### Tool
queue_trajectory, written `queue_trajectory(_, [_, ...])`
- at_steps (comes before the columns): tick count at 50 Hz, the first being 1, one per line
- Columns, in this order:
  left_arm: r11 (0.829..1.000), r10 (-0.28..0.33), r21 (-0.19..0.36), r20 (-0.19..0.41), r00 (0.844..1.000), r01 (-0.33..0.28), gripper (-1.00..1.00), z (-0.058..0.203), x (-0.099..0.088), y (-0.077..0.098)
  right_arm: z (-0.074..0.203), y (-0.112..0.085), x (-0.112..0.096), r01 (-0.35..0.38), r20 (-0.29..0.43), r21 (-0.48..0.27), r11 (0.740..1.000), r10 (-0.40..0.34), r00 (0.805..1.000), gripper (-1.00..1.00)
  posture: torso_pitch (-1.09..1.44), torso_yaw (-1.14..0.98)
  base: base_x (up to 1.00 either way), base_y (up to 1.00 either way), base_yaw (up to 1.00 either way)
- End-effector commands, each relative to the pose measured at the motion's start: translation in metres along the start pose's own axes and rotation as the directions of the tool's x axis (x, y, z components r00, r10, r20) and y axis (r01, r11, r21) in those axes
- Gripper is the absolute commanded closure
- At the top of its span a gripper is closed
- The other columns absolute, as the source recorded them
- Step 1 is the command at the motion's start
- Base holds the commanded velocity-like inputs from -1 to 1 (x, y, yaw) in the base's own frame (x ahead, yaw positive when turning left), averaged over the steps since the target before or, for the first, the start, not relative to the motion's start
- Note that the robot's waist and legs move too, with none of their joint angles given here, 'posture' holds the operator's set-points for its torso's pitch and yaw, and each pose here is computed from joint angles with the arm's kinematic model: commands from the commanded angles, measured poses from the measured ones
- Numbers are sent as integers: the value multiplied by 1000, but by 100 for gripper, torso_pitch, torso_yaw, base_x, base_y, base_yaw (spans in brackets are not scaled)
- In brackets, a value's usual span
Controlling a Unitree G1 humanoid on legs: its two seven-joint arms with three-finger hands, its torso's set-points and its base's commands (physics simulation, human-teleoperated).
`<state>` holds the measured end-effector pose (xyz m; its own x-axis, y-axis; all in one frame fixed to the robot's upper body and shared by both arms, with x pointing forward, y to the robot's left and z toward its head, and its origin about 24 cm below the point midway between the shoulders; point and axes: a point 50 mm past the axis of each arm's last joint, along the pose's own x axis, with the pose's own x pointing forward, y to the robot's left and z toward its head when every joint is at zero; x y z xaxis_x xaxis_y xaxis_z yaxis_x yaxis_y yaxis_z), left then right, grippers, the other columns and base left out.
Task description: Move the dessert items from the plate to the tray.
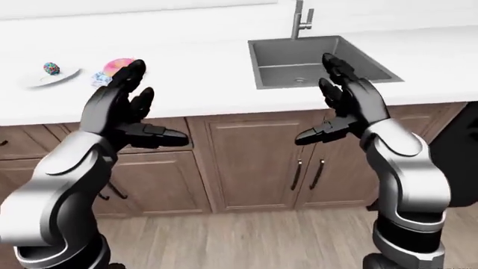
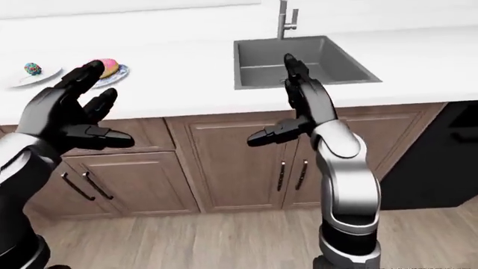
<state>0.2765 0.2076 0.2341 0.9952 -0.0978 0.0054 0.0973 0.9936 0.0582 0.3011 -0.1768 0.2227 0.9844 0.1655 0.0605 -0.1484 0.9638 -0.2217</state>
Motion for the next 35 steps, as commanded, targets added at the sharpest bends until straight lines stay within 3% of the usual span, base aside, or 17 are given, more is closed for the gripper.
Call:
queue_trajectory(1, [1000, -3, 18, 75, 997, 2, -100, 14, -4, -1, 22, -2, -4, 19, 108, -25, 1000, -16, 994, -100, 0, 0, 37, 100, 0])
queue_trajectory(28, [999, -7, 32, 77, 997, 4, -100, 18, -7, -2, 27, 0, -7, -10, 124, -34, 999, 15, 992, -100, 0, 0, 10, 100, 0])
queue_trajectory(35, [999, -13, 39, 80, 997, 10, -100, 21, -6, -4, 31, -3, -7, -1, 132, -51, 999, 8, 991, -100, 0, 0, 1, 11, 86])
